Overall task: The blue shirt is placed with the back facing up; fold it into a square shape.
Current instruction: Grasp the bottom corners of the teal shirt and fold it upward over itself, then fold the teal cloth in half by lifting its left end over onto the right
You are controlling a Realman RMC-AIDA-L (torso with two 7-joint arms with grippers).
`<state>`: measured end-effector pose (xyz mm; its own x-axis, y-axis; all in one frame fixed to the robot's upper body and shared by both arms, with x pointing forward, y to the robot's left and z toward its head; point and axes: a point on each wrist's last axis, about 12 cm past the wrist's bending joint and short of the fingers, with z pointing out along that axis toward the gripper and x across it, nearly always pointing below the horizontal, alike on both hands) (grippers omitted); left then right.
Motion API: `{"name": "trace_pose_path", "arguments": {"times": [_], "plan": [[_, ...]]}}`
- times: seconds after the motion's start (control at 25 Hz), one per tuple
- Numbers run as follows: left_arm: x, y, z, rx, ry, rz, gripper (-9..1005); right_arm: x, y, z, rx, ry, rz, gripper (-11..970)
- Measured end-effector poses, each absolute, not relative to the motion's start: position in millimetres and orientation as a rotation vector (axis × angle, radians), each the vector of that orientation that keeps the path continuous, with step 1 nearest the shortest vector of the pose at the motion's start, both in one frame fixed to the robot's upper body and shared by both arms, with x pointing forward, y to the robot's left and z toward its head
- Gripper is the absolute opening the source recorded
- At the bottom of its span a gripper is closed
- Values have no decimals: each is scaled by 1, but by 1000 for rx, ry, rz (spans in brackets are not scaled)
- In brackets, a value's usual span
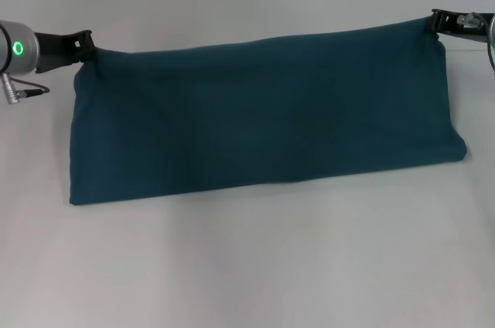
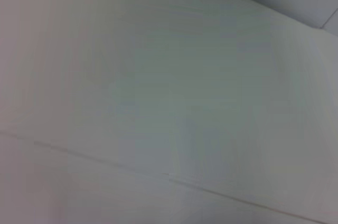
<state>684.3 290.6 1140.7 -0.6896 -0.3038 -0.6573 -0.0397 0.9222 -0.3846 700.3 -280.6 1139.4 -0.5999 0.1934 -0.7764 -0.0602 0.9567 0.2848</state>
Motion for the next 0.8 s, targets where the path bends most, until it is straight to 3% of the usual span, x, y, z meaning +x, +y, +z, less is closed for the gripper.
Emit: {"name": "trace_pose_path", "arguments": {"times": [0.24, 0.48, 0.68, 0.8], "plan": [[686, 286, 1139, -253, 2276, -427, 137, 709, -290, 1154, 75, 2171, 312, 180], [681, 291, 1142, -288, 2259, -465, 328, 701, -308, 1160, 104, 2195, 391, 214], [653, 311, 1140, -379, 2227, -674, 563, 659, -336, 1150, 167, 2242, 677, 466], [627, 328, 1134, -436, 2202, -857, 603, 622, -355, 1139, 224, 2199, 917, 711]]}}
